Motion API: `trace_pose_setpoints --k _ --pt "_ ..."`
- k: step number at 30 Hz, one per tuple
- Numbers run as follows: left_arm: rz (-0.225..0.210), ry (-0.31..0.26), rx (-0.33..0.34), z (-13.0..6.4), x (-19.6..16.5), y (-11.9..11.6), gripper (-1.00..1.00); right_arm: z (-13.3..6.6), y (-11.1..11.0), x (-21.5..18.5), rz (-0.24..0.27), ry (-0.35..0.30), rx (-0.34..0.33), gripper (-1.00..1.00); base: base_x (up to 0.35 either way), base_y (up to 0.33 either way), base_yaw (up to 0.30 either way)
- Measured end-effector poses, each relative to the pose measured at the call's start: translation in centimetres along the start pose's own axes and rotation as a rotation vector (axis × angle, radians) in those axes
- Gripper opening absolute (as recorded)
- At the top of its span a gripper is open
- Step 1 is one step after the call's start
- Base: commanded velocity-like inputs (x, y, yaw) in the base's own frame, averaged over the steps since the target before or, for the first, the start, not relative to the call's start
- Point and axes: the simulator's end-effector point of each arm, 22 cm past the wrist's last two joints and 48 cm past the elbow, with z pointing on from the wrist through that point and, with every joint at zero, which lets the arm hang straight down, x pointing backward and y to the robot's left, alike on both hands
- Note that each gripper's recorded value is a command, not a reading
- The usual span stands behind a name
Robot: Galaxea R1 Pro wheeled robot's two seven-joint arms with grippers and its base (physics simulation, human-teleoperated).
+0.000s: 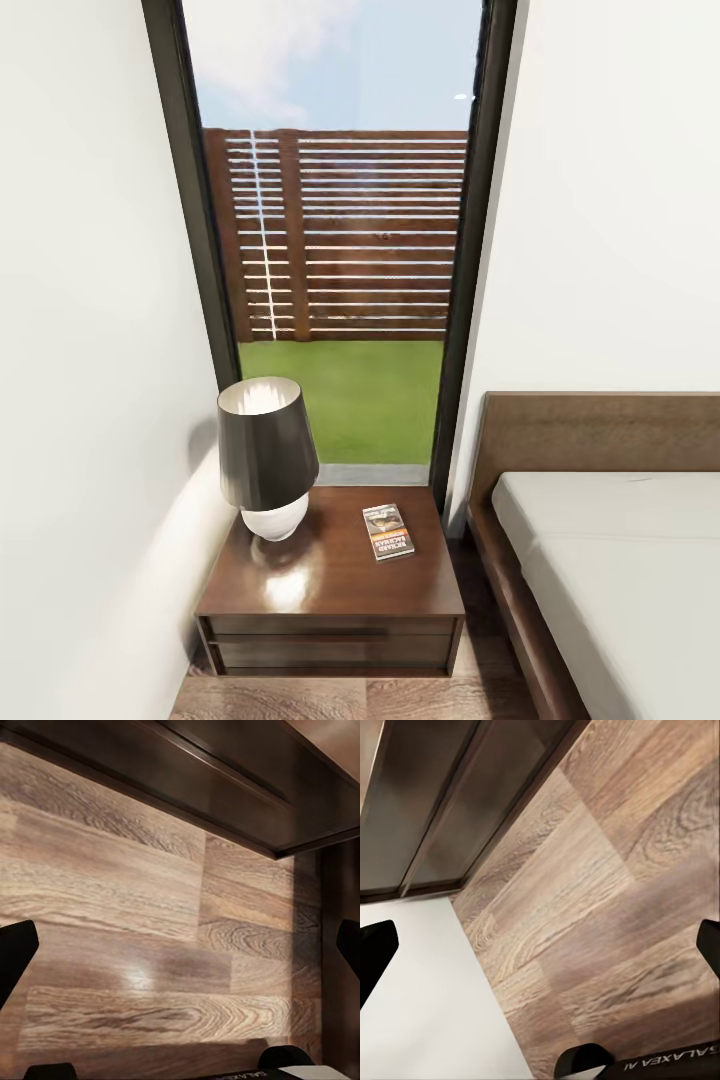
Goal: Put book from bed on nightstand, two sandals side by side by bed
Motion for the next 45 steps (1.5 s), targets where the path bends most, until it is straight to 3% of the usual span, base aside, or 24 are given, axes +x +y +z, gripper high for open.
trace_pose_setpoints --k 11,34,45 --pt "0.000 0.001 -0.014 -1.0 -0.8 -0.6 1.00 -1.4 -1.5 0.0 0.005 0.006 0.107 1.00 0.000 0.000 0.000" --pt "-0.001 0.028 -0.119 -4.4 -1.0 -0.3 1.00 -4.6 0.2 -0.1 0.004 0.018 0.140 1.00 0.000 0.000 0.000" --pt "0.042 0.078 -0.151 -5.8 -0.5 -0.6 1.00 -6.8 -0.4 0.8 0.010 0.030 0.183 1.00 0.000 0.000 0.000"
